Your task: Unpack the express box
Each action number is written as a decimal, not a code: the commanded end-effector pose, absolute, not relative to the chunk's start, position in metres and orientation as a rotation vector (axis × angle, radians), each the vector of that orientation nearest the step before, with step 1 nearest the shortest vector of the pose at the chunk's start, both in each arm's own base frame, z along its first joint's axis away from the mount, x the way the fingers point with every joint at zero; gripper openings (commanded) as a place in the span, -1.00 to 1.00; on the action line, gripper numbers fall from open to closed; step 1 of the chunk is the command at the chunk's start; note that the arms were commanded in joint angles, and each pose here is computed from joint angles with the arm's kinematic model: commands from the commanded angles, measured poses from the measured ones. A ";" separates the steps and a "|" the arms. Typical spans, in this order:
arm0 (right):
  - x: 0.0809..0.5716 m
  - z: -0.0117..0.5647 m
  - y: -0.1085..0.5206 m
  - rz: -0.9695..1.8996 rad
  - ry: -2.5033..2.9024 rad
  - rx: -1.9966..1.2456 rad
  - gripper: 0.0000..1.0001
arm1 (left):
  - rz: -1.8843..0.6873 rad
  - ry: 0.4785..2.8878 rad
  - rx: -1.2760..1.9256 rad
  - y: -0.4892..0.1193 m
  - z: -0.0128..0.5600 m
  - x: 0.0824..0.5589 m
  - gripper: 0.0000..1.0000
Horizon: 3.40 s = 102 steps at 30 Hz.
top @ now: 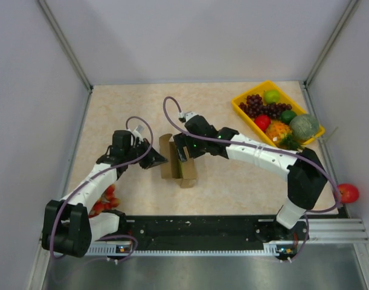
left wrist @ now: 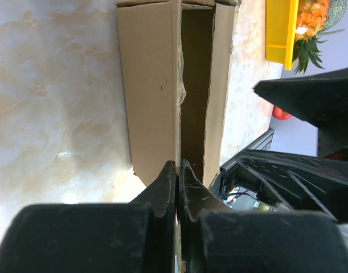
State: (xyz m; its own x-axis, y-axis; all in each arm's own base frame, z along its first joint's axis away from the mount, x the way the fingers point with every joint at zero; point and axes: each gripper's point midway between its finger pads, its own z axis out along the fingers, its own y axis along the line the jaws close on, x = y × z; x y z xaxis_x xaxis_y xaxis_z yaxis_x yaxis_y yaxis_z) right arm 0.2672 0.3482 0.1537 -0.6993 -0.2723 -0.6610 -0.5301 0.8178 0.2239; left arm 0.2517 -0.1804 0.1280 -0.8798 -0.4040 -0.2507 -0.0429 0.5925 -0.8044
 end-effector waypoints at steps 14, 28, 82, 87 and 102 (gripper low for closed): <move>0.278 0.102 0.298 0.380 2.518 -0.419 0.25 | -1.023 2.376 -0.106 -0.161 0.175 0.245 -1.00; 0.283 0.181 0.323 0.601 2.322 -0.444 0.30 | -1.199 2.348 -0.055 -0.177 0.194 0.239 -1.00; 0.245 0.045 0.347 0.320 2.620 -0.632 -0.07 | -1.106 2.408 -0.429 -0.159 0.153 0.233 -1.00; 0.246 0.042 0.344 0.243 2.605 -0.658 -0.07 | -1.089 2.415 -0.424 -0.158 0.152 0.234 -1.00; 0.248 0.035 0.352 0.245 2.616 -0.664 -0.39 | -1.066 2.427 -0.403 -0.156 0.154 0.239 -1.00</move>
State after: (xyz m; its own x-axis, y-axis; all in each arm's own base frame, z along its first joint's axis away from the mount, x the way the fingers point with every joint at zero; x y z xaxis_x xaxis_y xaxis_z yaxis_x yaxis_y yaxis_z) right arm 0.2418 0.3453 0.0259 -0.8128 -0.4064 -0.4173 -0.4796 0.8735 0.0835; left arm 0.2294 -0.1580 0.1440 -0.8634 -0.4416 -0.2441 -0.1159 0.6443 -0.7559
